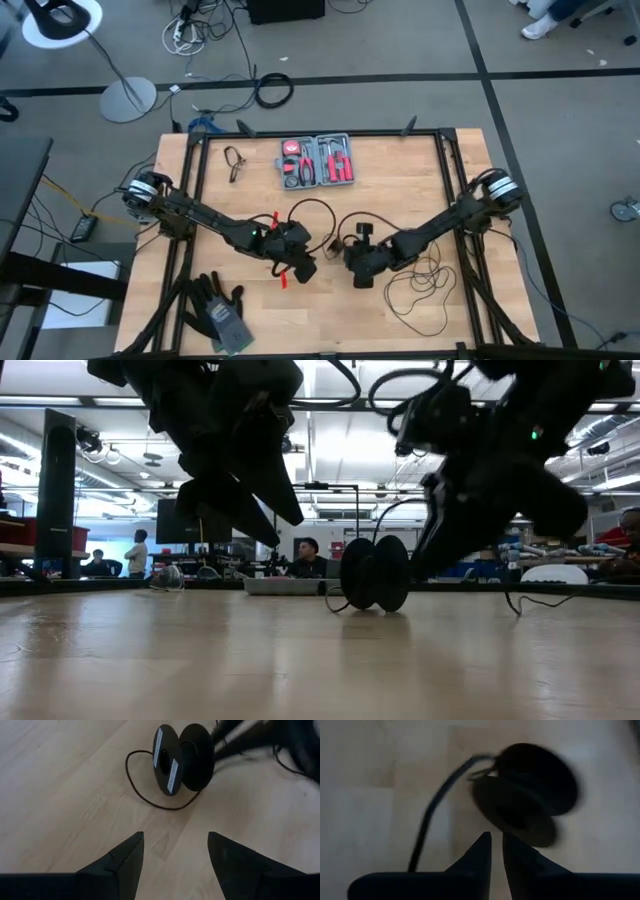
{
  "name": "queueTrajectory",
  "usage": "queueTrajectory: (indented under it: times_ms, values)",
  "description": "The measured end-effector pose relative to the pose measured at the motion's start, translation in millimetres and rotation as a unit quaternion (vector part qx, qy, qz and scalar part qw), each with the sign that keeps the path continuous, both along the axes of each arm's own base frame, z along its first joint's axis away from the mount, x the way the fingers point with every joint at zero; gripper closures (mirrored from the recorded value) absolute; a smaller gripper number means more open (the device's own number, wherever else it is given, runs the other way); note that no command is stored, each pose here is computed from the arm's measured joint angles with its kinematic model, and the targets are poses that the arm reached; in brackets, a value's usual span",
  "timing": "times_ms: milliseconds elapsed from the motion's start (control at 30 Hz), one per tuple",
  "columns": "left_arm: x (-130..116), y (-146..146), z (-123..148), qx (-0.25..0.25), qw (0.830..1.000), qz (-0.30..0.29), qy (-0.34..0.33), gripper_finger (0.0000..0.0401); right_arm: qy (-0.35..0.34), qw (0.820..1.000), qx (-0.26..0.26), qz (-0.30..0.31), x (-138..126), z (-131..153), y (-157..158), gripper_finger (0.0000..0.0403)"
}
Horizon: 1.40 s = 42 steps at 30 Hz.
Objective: Coil cords
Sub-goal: Uncoil the black wire from the black spool
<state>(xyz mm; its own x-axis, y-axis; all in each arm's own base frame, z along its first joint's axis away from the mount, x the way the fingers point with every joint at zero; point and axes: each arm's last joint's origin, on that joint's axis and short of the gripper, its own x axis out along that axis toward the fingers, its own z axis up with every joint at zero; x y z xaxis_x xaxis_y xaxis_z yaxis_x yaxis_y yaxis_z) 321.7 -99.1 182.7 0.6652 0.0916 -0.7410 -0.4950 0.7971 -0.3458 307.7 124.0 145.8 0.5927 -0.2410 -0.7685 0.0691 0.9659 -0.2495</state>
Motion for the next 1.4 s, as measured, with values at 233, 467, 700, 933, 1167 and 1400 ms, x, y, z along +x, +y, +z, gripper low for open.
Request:
queueTrajectory:
  times_ms: [233, 467, 700, 933, 1167, 1400]
  values:
    - [0, 0, 0, 0.0, 1.0, 0.001, -0.003, 0.0178, -0.078, 0.996, -0.035, 0.032, 33, -43, 7, 0.0365]
    - [-1, 1, 0, 0.007, 1.0, 0.01, 0.001, 0.0178, -0.117, 0.993, -0.03, 0.004, 45, -57, 1, 0.039]
    - [0, 10, -1, 0.032, 0.999, 0.038, 0.004, 0.0178, -0.115, 0.992, -0.038, 0.02, 29, -22, 12, 0.0395]
    - [3, 19, -1, 0.042, 0.997, 0.059, -0.001, 0.0178, -0.08, 0.993, -0.073, -0.049, 0, 11, 4, 0.04]
    - [12, 21, -4, 0.034, 0.996, 0.07, -0.032, 0.0178, -0.099, 0.989, -0.049, -0.099, -25, 2, -3, 0.0397]
    - [21, 26, -19, 0.062, 0.993, 0.098, -0.037, 0.0178, -0.098, 0.99, -0.029, -0.1, -40, -10, 7, 0.0398]
